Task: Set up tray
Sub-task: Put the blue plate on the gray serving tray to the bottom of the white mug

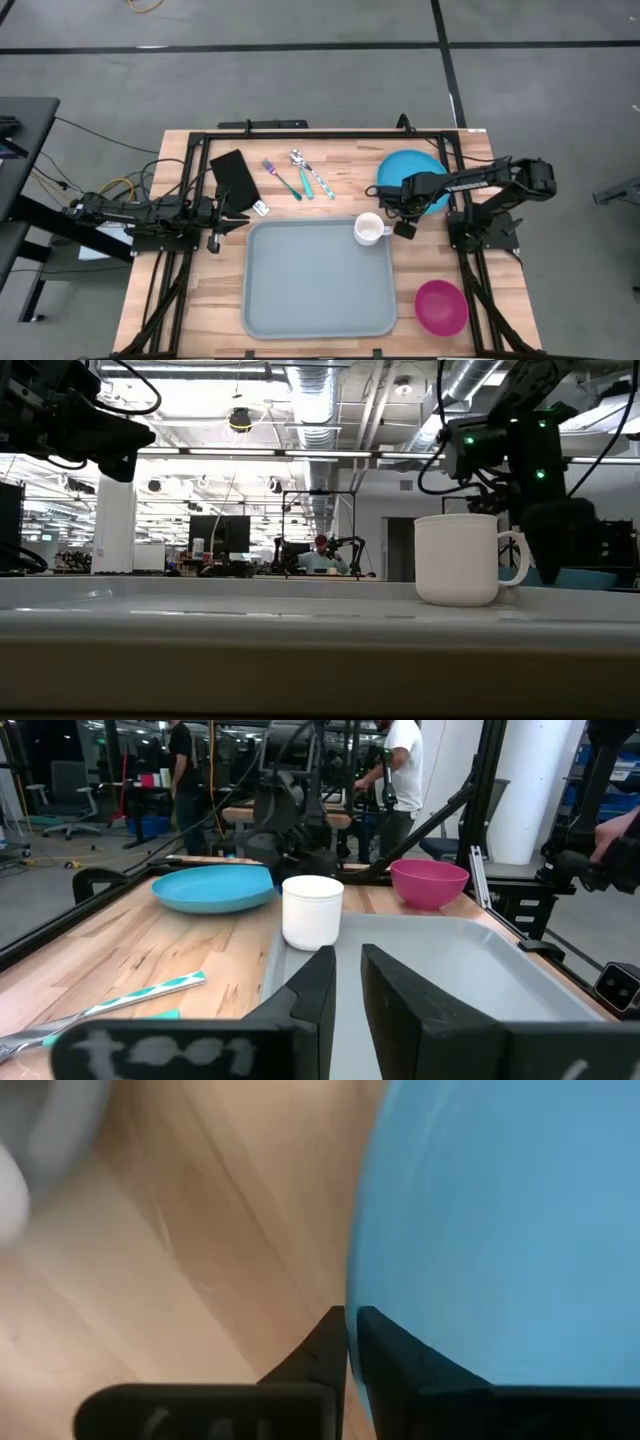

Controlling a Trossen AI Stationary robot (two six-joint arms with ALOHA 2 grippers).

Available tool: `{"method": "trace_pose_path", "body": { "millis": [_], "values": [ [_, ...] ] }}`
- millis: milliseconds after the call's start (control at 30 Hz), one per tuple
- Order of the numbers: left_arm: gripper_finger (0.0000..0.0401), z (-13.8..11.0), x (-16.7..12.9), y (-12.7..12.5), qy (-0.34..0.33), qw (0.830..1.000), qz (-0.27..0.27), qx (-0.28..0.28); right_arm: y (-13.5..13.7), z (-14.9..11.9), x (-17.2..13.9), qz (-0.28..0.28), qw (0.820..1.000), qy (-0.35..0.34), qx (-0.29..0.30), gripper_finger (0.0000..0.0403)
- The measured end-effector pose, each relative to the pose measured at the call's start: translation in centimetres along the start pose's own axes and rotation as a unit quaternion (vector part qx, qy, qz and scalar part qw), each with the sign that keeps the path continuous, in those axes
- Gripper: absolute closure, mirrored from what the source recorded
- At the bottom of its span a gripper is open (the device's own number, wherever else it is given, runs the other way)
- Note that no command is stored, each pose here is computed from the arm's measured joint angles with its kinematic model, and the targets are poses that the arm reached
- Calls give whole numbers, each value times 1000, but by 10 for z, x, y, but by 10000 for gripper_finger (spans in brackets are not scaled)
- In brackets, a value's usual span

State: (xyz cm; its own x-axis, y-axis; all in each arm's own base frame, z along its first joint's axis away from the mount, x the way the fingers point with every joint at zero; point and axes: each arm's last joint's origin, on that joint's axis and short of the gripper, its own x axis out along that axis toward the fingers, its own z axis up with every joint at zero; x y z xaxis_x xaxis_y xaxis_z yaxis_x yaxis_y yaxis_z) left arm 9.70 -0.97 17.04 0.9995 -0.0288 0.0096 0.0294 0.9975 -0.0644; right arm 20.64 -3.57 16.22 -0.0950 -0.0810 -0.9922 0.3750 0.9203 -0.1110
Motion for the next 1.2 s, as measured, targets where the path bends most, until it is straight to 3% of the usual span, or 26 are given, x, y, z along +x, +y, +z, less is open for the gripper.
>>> {"method": "trace_pose_path", "body": {
  "millis": [367,533,867,1067,1200],
  "values": [
    [361,0,0,0,0,1000,0,0,-18,33,-54,13,996,-71,48,400],
    [361,0,0,0,0,1000,0,0,-21,45,-89,19,993,-118,27,401],
    [361,0,0,0,0,1000,0,0,11,56,-157,4,966,-200,-165,402],
    [361,0,0,0,0,1000,0,0,56,70,-178,-26,932,-194,-306,402],
    [361,0,0,0,0,1000,0,0,84,80,-196,-21,909,-229,-348,402]
  ]
}}
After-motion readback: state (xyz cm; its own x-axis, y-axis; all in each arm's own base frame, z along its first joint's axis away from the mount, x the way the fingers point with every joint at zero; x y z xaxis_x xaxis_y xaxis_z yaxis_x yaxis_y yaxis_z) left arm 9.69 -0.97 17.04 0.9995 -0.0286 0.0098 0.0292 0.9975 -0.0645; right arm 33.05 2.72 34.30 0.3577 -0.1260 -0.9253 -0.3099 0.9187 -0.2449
